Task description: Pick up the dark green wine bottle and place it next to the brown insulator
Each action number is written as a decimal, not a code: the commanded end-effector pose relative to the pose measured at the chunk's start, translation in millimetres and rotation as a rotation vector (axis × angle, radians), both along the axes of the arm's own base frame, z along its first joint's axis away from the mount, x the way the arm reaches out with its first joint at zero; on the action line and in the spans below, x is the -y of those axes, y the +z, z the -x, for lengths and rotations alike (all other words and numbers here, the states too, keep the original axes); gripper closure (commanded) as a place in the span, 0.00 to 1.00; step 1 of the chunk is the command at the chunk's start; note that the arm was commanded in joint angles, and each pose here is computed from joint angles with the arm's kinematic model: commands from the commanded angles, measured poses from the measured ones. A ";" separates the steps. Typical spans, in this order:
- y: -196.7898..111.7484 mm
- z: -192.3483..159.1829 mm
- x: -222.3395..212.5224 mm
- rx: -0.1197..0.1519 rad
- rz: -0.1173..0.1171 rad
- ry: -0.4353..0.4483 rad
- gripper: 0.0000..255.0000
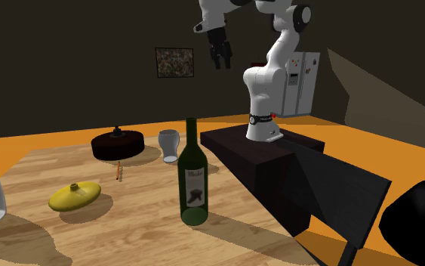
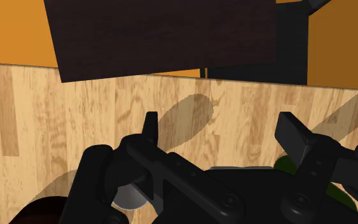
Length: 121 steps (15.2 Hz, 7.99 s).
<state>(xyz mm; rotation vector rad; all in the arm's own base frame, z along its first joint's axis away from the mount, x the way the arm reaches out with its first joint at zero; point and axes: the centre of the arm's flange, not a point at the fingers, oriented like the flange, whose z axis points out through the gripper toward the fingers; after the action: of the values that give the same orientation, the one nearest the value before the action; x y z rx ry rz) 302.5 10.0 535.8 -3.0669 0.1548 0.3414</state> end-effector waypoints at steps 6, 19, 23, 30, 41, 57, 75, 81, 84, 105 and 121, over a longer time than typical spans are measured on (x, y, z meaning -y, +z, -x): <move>-17.8 -43.1 -45.9 0.014 0.008 0.004 0.00; -63.2 -155.4 -165.5 0.049 0.030 0.014 0.00; -76.9 -190.1 -202.3 0.060 0.037 0.017 0.00; -100.5 -250.8 -266.7 0.079 0.048 0.023 0.00; -146.7 -285.3 -307.7 0.091 0.056 0.026 0.00; -154.9 -284.2 -307.8 0.091 0.056 0.026 1.00; -75.8 -284.2 -307.8 0.091 0.056 0.026 1.00; -44.1 -284.2 -307.8 0.091 0.056 0.026 1.00; -28.2 -284.2 -307.8 0.091 0.056 0.026 1.00; 63.1 -282.6 -268.2 0.091 0.056 0.026 1.00; 63.7 -274.4 -57.1 0.091 0.056 0.026 1.00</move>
<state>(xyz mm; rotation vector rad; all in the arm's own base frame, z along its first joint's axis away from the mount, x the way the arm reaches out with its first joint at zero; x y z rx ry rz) 577.5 81.1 602.6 -3.1352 0.1242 0.2017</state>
